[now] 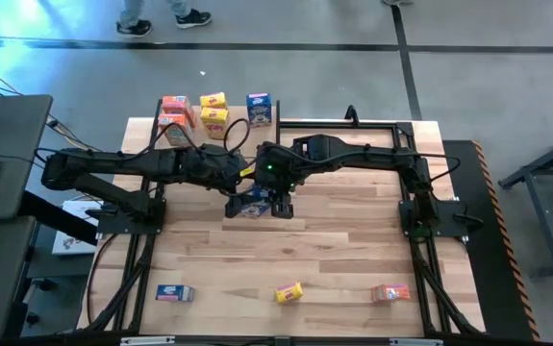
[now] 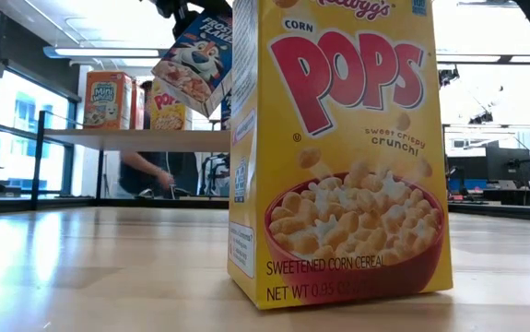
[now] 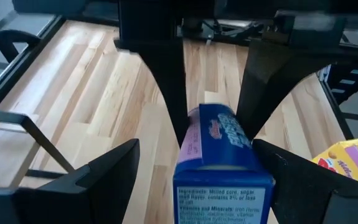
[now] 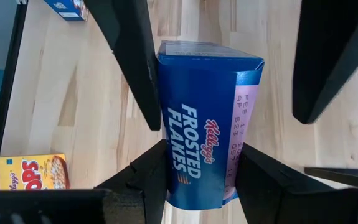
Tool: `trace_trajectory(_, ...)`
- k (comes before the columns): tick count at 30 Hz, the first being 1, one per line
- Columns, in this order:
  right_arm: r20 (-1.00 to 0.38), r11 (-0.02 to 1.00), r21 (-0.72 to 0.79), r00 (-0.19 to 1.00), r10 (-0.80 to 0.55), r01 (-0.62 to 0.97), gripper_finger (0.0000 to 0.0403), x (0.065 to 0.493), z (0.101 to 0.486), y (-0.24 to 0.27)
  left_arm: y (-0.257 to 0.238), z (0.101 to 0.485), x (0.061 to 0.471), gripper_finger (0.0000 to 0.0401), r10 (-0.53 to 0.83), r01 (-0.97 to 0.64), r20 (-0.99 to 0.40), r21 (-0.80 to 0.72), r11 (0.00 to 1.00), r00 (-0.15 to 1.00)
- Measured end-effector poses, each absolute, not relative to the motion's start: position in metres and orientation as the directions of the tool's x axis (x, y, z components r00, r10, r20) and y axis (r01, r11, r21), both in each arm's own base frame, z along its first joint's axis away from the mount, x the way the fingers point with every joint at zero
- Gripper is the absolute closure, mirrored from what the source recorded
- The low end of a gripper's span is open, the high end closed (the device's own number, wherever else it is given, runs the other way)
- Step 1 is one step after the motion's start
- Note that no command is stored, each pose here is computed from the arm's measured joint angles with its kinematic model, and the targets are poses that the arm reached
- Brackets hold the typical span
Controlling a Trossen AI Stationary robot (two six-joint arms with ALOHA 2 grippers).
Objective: Stack cereal on shelf
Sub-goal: Put the top blue cereal box on the shelf aligned with the other blue cereal box
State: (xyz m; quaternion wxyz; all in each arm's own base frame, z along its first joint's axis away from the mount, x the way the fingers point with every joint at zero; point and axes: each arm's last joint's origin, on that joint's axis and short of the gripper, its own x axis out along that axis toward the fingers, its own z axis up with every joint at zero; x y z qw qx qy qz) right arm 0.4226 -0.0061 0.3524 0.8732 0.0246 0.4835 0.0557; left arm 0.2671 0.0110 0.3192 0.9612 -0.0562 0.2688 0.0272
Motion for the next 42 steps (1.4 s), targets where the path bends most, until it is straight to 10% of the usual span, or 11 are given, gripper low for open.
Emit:
trace_trajectory(23,-0.842,0.993,0.093,0.527,0.117,-0.072,0.0249,0.4228,0.3521,-0.0066,0.0096,0.3189,0.267,0.0218,0.004,-0.065,-0.522,-0.1,0.993,0.853)
trace_trajectory(42,-0.843,0.994,0.088,0.527,0.11,-0.068,0.0249,0.4228,0.3521,-0.0075,0.0084,0.3188,0.2669,0.0223,-0.03,-0.033,-0.523,-0.112,0.993,0.852)
